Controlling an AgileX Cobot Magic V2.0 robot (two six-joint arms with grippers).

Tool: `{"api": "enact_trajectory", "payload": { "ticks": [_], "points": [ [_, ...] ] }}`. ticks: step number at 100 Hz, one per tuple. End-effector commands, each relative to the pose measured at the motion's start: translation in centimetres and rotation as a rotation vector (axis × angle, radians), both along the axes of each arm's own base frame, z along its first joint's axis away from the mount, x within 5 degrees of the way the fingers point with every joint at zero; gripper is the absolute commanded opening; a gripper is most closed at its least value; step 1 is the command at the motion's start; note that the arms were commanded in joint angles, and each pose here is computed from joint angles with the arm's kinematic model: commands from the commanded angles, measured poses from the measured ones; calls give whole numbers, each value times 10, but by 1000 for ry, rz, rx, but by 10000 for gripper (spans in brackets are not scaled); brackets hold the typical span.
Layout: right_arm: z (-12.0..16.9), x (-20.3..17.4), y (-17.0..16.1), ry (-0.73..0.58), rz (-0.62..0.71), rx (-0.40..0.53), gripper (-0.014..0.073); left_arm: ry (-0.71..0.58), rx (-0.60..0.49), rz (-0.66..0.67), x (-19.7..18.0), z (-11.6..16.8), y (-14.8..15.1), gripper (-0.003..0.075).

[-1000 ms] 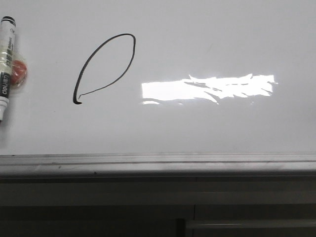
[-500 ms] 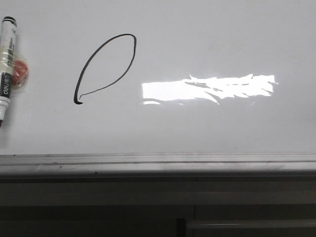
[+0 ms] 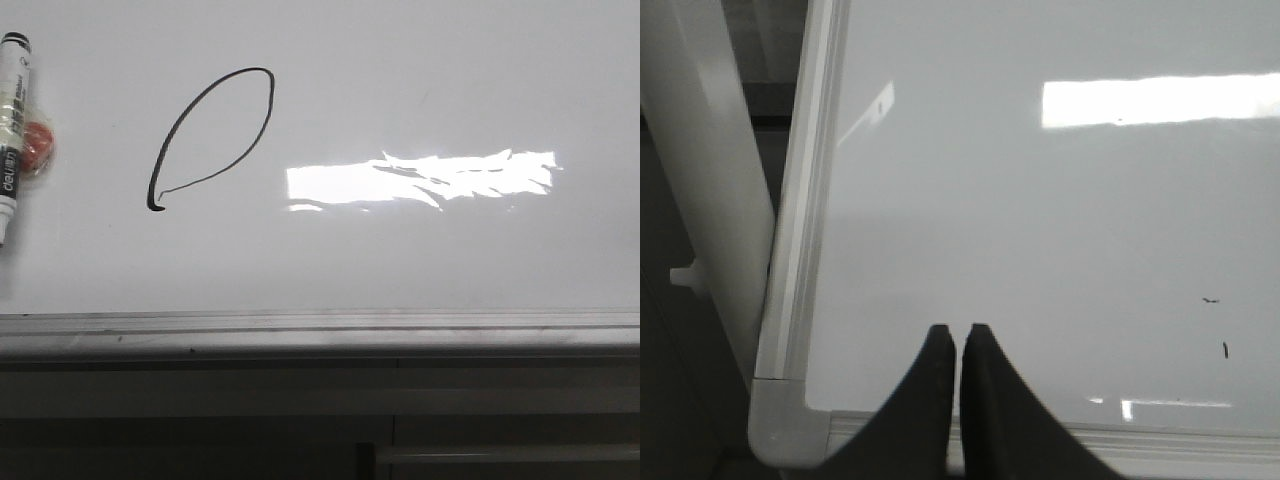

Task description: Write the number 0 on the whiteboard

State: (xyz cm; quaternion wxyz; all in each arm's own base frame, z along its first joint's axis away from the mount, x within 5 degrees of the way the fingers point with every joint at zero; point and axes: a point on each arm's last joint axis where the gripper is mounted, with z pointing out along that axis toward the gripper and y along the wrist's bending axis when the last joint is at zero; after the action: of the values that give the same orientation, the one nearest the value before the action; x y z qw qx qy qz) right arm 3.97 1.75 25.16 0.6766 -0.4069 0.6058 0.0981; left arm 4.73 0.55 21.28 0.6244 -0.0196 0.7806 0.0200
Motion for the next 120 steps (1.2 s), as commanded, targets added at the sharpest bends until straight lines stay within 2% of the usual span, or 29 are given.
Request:
{"api": "enact_trajectory", "payload": {
  "ticks": [1, 16, 23, 37, 48, 53, 74, 120],
  "points": [
    [13, -3, 0, -79, 28, 43, -69, -111, 37, -2, -3, 13, 0, -20],
    [13, -3, 0, -79, 28, 43, -69, -31, 50, -7, 4, -21, 0, -20],
    [13, -3, 0, -79, 28, 43, -69, -41, 51, -19, 6, -33, -1, -20],
    [13, -3, 0, -79, 28, 43, -69, -86, 56, -28, 7, -29, -2, -20],
    [13, -3, 0, -79, 28, 43, -69, -13, 39, -20, 6, -36, -1, -20],
    [13, -3, 0, -79, 28, 43, -69, -18, 42, -31, 6, -36, -2, -20],
    [13, -3, 0, -79, 28, 43, -69, 2, 154, -87, 6, -37, -5, -20],
    [13, -3, 0, -79, 28, 43, -69, -3, 145, -91, 6, -37, -5, -20]
  ]
}}
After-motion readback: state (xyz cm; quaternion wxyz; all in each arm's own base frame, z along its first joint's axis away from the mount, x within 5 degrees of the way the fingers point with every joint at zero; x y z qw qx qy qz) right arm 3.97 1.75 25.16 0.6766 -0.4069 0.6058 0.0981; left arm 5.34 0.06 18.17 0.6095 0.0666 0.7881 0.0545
